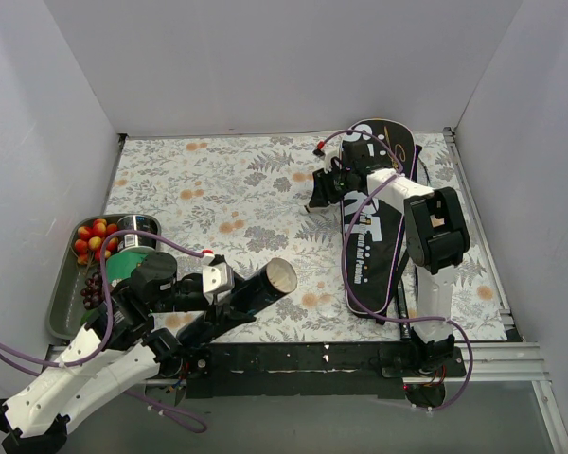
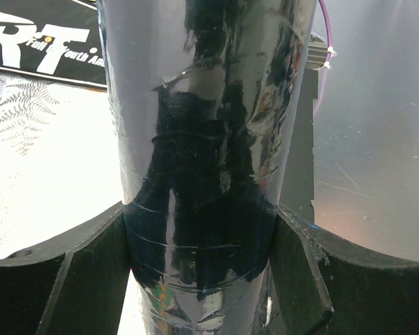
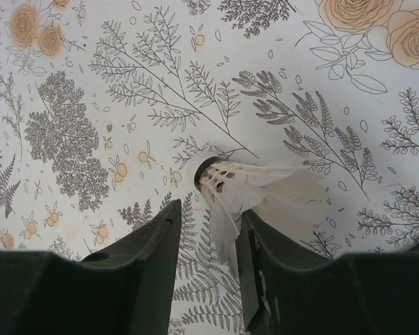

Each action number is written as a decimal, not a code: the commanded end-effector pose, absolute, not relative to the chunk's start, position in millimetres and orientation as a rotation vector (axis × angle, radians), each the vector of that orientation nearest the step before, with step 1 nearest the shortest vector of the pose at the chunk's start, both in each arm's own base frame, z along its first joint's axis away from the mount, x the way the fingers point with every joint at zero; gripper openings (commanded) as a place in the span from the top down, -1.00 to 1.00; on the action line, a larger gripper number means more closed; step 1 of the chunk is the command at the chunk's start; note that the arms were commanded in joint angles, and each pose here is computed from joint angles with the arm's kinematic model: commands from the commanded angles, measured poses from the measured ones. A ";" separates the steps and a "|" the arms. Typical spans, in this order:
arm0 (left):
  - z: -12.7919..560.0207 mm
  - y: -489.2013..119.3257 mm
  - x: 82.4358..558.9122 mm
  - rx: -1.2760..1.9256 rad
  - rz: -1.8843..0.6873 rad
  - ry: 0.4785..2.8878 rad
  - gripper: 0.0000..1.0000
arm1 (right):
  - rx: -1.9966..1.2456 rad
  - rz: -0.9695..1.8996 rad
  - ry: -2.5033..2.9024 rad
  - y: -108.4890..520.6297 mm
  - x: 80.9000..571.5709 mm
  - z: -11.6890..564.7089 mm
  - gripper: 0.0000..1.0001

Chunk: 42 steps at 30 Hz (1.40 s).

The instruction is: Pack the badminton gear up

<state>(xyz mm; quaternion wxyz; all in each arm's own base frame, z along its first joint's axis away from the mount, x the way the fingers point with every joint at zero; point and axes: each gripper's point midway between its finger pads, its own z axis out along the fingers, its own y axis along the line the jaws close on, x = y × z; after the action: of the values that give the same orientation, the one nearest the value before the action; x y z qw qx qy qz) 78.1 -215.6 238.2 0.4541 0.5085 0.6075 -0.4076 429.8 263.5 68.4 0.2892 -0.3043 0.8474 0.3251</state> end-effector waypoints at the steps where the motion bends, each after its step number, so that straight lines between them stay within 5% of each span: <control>1: 251.2 -217.4 75.2 1.254 -1.023 1.449 0.58 | -0.811 0.930 2.265 269.2 424.4 72.3 0.15; 9: 251.4 -215.3 74.5 1.251 -1.015 1.443 0.58 | -0.782 0.945 2.277 269.4 423.2 73.9 0.97; 18: 248.0 -216.0 75.6 1.256 -1.015 1.466 0.58 | -0.721 0.847 2.135 269.9 399.2 167.2 0.97; 25: 244.1 -218.1 86.8 1.234 -0.977 1.508 0.64 | -0.818 0.633 1.890 281.0 311.4 285.4 0.97; 42: 243.9 -220.7 114.4 1.215 -0.853 1.574 0.67 | -1.058 1.068 1.602 251.0 130.6 381.1 0.97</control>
<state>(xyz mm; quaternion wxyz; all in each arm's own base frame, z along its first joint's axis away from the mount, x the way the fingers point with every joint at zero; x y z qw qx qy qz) 108.0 -219.4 219.2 0.4358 0.4995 0.6597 -0.3539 166.0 246.6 377.5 0.5092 -0.3963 0.6659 0.3746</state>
